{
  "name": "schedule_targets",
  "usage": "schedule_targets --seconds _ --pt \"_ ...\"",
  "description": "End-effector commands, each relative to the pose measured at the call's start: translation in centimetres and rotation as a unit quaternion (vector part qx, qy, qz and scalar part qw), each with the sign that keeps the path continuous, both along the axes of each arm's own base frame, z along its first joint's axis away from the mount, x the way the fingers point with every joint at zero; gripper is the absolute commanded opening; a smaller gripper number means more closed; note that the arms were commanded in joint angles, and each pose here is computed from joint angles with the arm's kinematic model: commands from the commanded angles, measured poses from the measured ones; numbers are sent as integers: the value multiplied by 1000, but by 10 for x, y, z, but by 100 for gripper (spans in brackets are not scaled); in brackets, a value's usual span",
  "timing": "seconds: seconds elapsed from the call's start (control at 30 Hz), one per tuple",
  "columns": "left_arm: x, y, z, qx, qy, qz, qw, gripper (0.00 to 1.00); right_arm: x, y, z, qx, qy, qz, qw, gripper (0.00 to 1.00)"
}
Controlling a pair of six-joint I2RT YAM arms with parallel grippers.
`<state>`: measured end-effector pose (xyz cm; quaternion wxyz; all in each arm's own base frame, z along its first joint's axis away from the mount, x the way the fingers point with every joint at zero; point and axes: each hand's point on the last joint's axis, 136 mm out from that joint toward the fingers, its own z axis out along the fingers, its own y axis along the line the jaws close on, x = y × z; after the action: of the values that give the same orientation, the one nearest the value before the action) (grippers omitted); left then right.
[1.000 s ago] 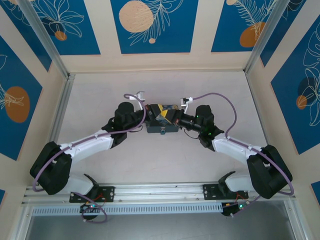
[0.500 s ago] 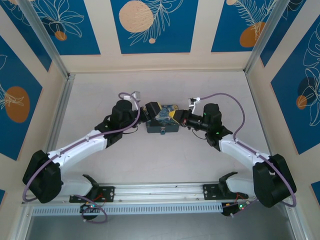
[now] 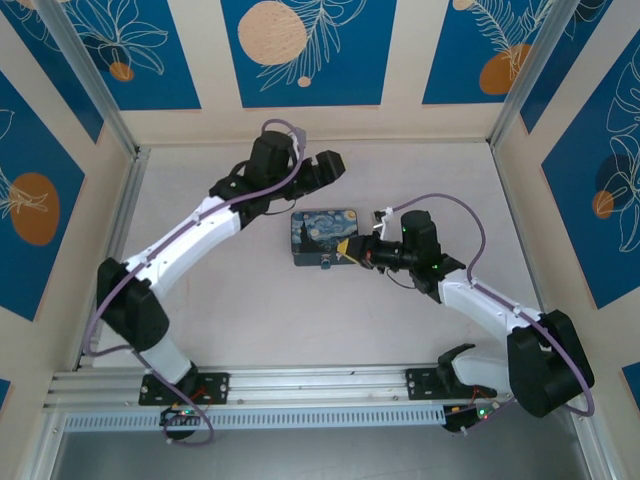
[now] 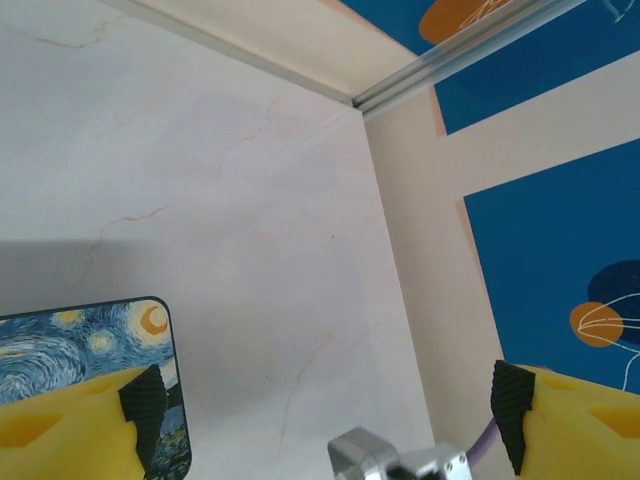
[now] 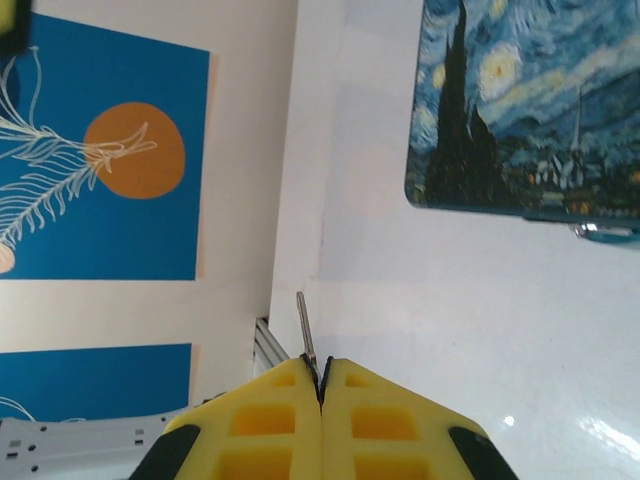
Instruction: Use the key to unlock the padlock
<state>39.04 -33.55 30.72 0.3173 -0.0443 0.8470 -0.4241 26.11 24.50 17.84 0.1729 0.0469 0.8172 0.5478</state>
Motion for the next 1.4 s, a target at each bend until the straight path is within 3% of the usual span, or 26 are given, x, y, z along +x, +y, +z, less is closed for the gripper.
schedule_targets --seconds 0.0,0.2,0.4,0.9,1.37 --pt "-5 -8 -19 17 72 -24 997 86 -16 1 -3 -14 11 26 1000 0" --pt "9 -8 4 50 67 -24 996 85 -30 -8 -19 -48 35 23 998 0" --pt "11 10 31 44 57 -12 997 86 -29 -16 -17 -52 41 8 998 0" --pt "-24 14 -58 -23 66 -34 997 87 -17 -10 4 -19 11 14 1000 0" --pt "-71 -3 -66 -57 7 -192 980 74 -13 11 34 22 -43 107 993 0"
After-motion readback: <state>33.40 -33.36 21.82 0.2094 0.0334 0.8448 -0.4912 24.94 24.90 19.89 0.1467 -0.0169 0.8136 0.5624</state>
